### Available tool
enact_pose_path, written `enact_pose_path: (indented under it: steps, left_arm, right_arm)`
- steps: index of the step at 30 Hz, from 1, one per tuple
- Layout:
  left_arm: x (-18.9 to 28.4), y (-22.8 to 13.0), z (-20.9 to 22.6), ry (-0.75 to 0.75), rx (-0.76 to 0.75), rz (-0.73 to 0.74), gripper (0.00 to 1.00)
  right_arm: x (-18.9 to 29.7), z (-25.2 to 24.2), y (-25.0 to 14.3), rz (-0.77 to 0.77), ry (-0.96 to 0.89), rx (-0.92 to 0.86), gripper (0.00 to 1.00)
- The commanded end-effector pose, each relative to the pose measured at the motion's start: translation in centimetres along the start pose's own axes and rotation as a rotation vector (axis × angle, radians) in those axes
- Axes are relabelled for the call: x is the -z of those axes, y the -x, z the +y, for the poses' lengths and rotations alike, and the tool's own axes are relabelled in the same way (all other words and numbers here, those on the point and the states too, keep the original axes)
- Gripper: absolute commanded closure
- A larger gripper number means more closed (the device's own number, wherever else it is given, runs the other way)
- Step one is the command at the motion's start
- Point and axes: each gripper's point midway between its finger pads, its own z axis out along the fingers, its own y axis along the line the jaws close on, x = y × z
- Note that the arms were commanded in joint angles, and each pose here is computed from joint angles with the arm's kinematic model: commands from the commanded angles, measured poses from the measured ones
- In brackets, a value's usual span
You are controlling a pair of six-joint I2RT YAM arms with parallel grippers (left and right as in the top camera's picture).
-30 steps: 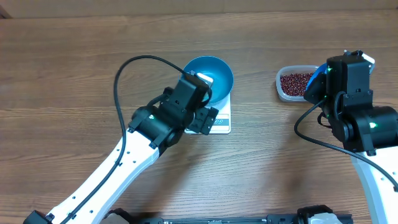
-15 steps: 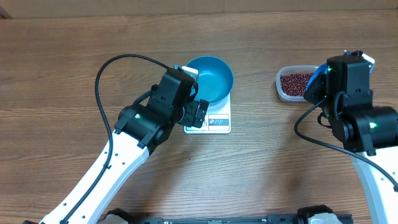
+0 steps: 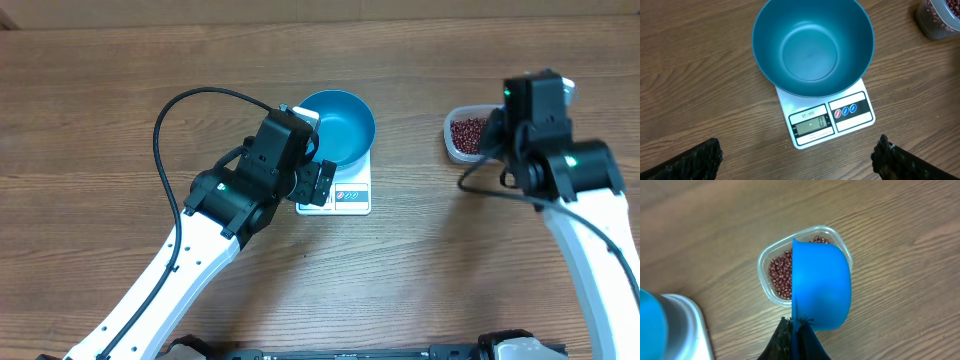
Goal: Scoop item into bowl and weigh 150g on scale
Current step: 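Lower the blue scoop into the red bean tub with the right gripper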
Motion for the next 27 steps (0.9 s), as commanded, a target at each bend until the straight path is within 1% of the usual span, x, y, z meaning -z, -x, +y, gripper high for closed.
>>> enact_pose_path:
  steps: [1, 3, 7, 12, 20, 27]
  left_arm:
    - [0.9, 0.7, -0.2, -0.016, 0.015, -0.024, 0.0]
    - [0.9, 0.7, -0.2, -0.014, 0.015, -0.024, 0.0]
    - [0.9, 0.7, -0.2, -0.014, -0.009, -0.027, 0.0]
    - [0.9, 0.7, -0.2, -0.014, -0.019, -0.026, 0.0]
    - [0.9, 0.8, -0.2, -0.014, -0.041, -0.029, 0.01]
    - [0.9, 0.8, -0.2, -0.014, -0.041, -0.028, 0.01]
  right_arm:
    - [-0.5, 0.9, 2.3, -0.024, 0.0, 0.119, 0.96]
    - [-1.2, 1.3, 3.1, -0.021, -0.013, 0.195, 0.96]
    - [-3.0, 0.9, 4.0, -0.01, -0.102, 0.312, 0.96]
    - [-5.2, -0.2, 3.3, 0.041, -0.205, 0.409, 0.96]
    - [-7.7, -0.1, 1.6, 0.127, -0.229, 0.449, 0.96]
    - [-9.5, 0.4, 1.3, 0.141, -0.233, 0.454, 0.96]
